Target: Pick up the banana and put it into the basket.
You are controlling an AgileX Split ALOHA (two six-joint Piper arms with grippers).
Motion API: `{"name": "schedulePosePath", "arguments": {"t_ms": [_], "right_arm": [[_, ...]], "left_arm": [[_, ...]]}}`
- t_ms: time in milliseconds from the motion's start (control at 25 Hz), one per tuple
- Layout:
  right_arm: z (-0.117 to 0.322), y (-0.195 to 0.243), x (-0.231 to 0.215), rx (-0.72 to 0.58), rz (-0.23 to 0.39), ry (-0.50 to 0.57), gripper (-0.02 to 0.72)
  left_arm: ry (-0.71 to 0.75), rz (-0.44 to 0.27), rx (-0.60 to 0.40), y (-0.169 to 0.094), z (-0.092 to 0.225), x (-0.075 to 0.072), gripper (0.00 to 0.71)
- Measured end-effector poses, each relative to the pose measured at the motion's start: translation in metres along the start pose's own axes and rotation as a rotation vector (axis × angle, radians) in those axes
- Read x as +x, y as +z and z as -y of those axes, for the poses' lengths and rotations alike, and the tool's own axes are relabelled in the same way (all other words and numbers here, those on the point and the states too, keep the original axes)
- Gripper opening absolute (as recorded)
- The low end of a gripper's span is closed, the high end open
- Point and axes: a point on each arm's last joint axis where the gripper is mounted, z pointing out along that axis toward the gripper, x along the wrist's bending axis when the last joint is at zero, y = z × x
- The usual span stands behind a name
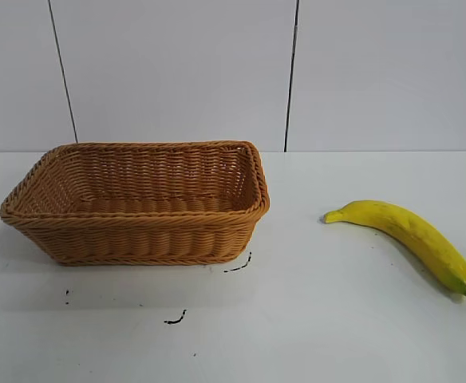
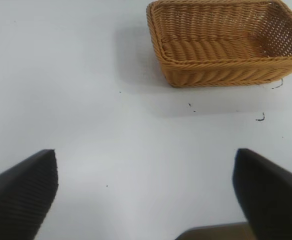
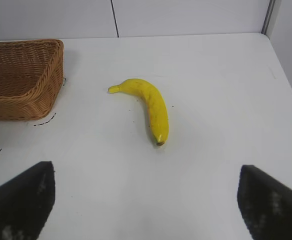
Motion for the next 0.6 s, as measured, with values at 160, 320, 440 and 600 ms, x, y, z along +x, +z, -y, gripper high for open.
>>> {"name": "schedulePosePath", "arguments": {"t_ms": [160, 320, 440, 600], "right_arm": [[0.0, 0.0, 0.0, 0.0, 0.0, 0.0, 0.692], [0.0, 0.0, 0.0003, 0.0, -0.003, 0.002, 0.692], [0.0, 0.0, 0.0002, 0.0, -0.002, 0.001, 0.692], [-0.0098, 0.0038, -0.0004, 0.066, 0.01, -0.004, 0.692]], "left_arm": [[0.0, 0.0, 0.0, 0.0, 0.0, 0.0, 0.69], [0.0, 0.0, 0.0, 0.0, 0.0, 0.0, 0.69], [0.0, 0.0, 0.0, 0.0, 0.0, 0.0, 0.69], [0.0, 0.0, 0.0, 0.0, 0.0, 0.0, 0.69]]}}
